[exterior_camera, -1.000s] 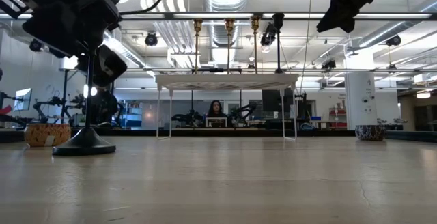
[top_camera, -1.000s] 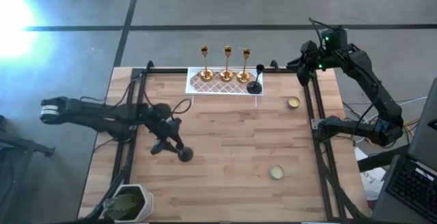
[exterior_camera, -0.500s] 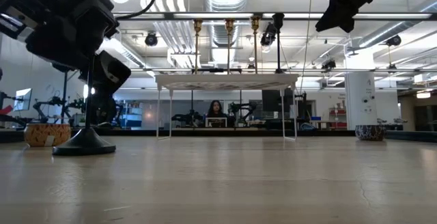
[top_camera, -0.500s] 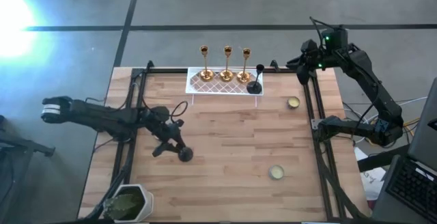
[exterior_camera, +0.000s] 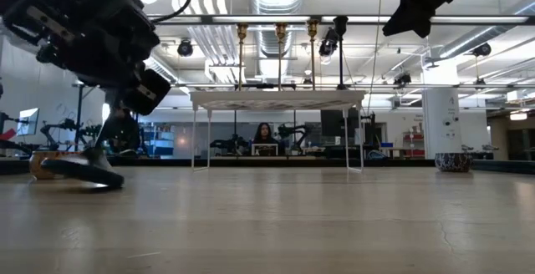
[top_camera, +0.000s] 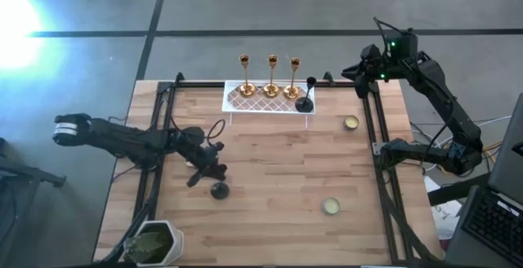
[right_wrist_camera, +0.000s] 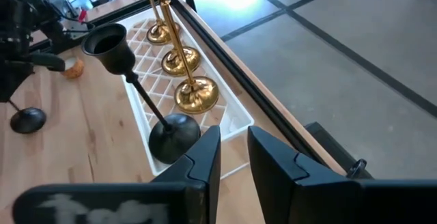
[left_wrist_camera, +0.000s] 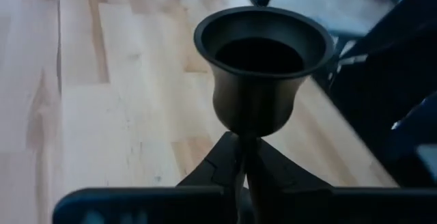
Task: Pick & Place candle stick holders
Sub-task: Put the black candle holder on the shelf
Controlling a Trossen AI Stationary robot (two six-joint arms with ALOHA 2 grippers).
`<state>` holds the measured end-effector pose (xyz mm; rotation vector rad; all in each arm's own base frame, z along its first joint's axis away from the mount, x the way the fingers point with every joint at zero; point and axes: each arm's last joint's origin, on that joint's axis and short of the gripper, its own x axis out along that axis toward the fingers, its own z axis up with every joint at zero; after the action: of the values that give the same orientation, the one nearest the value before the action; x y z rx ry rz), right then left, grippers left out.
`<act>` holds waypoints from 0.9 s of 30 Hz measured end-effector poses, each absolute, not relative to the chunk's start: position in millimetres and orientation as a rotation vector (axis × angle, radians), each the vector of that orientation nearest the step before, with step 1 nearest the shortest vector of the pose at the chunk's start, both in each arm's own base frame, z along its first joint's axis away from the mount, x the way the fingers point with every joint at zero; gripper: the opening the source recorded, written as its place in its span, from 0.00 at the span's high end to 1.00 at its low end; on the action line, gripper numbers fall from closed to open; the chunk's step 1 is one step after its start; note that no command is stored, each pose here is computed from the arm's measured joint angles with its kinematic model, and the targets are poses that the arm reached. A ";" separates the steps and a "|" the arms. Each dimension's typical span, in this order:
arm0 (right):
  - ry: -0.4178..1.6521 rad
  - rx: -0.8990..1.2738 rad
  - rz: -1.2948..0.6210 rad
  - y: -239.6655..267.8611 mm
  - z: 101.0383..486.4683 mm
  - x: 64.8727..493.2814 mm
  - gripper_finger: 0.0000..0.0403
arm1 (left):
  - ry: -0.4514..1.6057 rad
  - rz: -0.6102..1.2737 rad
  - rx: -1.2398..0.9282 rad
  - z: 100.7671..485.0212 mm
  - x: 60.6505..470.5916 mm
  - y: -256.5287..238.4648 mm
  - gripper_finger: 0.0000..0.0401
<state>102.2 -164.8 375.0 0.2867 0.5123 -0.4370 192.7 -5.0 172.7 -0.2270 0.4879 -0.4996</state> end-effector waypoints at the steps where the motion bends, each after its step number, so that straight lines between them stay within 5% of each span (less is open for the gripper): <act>1: 0.513 0.287 -0.438 -164.8 375.0 102.2 0.82 | 0.466 -0.497 -0.242 174.9 193.8 -5.0 0.96; 10: 0.514 0.283 -0.438 -164.8 374.9 102.1 0.84 | 0.235 -0.365 -0.229 239.0 209.8 0.8 0.96; 20: 0.518 0.271 -0.435 -164.8 374.9 102.1 0.84 | 0.306 0.332 0.109 320.4 219.3 23.8 0.96; 27: 0.523 0.252 -0.430 -164.7 374.8 102.1 0.82 | 0.292 0.485 0.120 334.0 225.4 48.5 0.96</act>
<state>102.1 -164.7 374.8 0.2515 0.5227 -0.4298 225.4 48.5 334.0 0.1198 0.2923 0.4847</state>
